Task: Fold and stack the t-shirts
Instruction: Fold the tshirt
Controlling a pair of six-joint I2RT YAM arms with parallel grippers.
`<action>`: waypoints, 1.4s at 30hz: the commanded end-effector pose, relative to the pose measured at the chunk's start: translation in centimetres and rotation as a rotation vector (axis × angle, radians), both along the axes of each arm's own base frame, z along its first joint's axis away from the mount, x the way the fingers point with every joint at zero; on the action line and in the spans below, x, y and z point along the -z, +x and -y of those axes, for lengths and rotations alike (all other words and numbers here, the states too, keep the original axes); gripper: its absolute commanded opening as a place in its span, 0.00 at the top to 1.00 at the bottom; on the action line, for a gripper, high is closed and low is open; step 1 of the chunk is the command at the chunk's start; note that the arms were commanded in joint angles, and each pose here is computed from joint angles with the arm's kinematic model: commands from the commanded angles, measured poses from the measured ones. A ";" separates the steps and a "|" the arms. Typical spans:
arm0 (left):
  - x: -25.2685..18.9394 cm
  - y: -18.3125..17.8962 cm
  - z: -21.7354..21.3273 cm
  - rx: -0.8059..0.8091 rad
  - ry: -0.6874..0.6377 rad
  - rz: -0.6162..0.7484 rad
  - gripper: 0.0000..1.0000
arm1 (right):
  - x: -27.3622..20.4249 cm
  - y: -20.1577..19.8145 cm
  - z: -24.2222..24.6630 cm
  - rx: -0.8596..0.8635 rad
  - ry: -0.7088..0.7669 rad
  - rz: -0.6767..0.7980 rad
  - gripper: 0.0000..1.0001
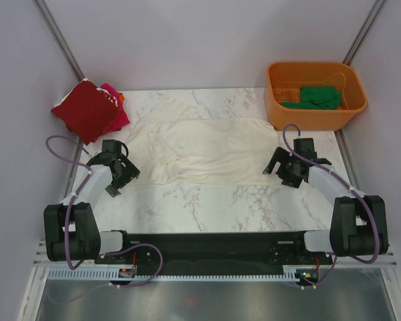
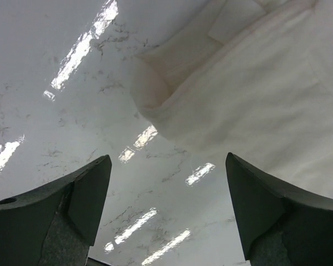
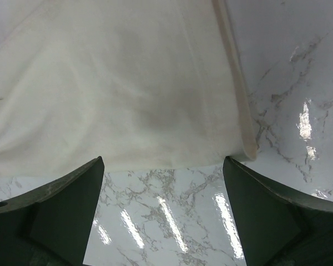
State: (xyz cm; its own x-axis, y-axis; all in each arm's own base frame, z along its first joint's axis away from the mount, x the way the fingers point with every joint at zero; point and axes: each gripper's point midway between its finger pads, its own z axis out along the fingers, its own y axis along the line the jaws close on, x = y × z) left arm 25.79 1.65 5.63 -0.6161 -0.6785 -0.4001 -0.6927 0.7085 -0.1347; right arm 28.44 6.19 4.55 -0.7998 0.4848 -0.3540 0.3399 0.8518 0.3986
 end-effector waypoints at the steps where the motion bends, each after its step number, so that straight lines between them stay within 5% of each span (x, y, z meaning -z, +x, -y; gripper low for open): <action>1: 1.7 0.4 -1.0 -0.099 0.030 0.012 0.09 | 0.0 0.4 -0.1 -0.017 0.005 0.025 0.04; 8: 3.9 -0.4 -1.1 -0.103 0.029 -0.077 0.09 | 0.5 0.4 0.0 -0.005 0.002 0.008 0.05; 11: 2.9 2.9 -3.6 -0.199 0.126 0.058 0.26 | 0.4 0.3 0.5 0.003 -0.027 0.003 0.05; 12: 2.7 3.2 -3.7 -0.196 0.131 0.065 0.43 | 0.4 0.2 0.7 0.007 -0.035 0.002 0.05; 15: 2.7 3.8 -3.8 -0.186 0.137 0.081 0.68 | 0.5 -0.3 1.4 0.025 -0.072 -0.013 0.06; 23: 2.9 4.3 -3.2 -0.153 0.107 0.090 0.74 | 0.6 -2.2 2.3 0.061 -0.111 -0.018 0.10; 29: 3.0 4.5 -2.7 -0.136 0.084 0.092 0.74 | 2.2 -2.9 1.9 0.057 -0.086 -0.029 0.26; 34: 2.5 4.6 -2.3 -0.128 0.065 0.111 0.75 | 2.6 -1.9 2.3 0.067 -0.109 -0.016 0.60; 38: 1.8 4.5 -2.0 -0.116 0.051 0.135 0.75 | 3.4 -1.6 2.2 0.057 -0.087 -0.036 0.67; 42: 1.3 4.2 -1.5 -0.102 0.027 0.152 0.80 | 2.9 -1.5 1.9 0.052 -0.060 -0.017 1.00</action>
